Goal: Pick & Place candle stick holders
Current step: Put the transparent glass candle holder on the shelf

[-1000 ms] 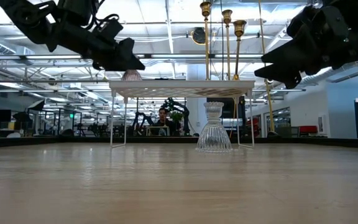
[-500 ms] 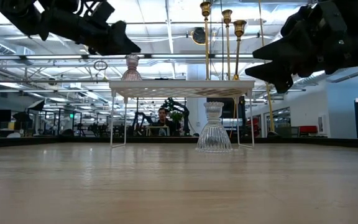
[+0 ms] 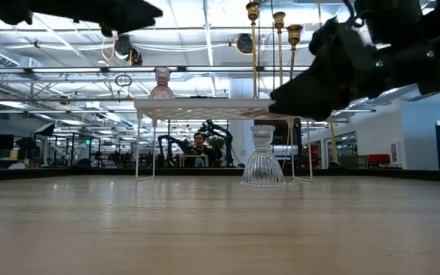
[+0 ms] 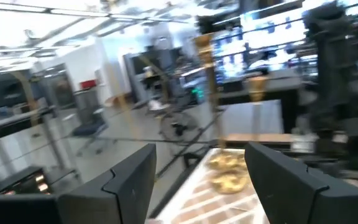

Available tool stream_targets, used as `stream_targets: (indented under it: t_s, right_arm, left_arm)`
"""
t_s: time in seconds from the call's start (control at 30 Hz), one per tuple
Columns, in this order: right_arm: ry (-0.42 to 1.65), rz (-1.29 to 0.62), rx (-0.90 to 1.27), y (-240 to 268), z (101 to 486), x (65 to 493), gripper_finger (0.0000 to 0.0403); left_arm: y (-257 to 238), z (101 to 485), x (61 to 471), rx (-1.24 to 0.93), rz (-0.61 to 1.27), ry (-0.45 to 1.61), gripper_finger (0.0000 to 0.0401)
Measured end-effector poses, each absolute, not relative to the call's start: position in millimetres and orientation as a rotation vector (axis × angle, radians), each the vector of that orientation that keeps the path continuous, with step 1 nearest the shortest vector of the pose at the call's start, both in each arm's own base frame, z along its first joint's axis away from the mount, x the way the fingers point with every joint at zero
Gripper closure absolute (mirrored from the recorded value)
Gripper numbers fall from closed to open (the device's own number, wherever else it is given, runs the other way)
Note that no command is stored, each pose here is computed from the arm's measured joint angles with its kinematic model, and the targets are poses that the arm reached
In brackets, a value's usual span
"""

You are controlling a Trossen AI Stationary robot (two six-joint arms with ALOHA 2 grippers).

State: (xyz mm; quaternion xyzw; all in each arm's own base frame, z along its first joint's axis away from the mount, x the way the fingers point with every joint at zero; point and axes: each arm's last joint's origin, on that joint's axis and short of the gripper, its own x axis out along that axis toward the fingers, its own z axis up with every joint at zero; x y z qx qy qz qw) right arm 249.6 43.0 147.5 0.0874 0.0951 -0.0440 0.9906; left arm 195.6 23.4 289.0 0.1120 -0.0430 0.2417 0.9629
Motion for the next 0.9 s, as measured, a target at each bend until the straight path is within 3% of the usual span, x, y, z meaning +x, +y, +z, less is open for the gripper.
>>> stream_targets:
  t_s: [0.43, 0.77, 0.9]
  right_arm:
    - [0.236, -0.330, 0.202, 53, 130, 253, 0.0165]
    - [0.219, -0.296, 0.161, 59, 132, 252, 0.0165]
    - [0.271, -0.400, 0.139, 50, 125, 250, 0.0165]
  left_arm:
    - [-22, 285, 192, 0.206, 0.246, -0.049, 0.0148]
    - [-37, 276, 190, 0.127, 0.157, 0.017, 0.0148]
    - [-39, 274, 190, 0.105, 0.145, 0.041, 0.0148]
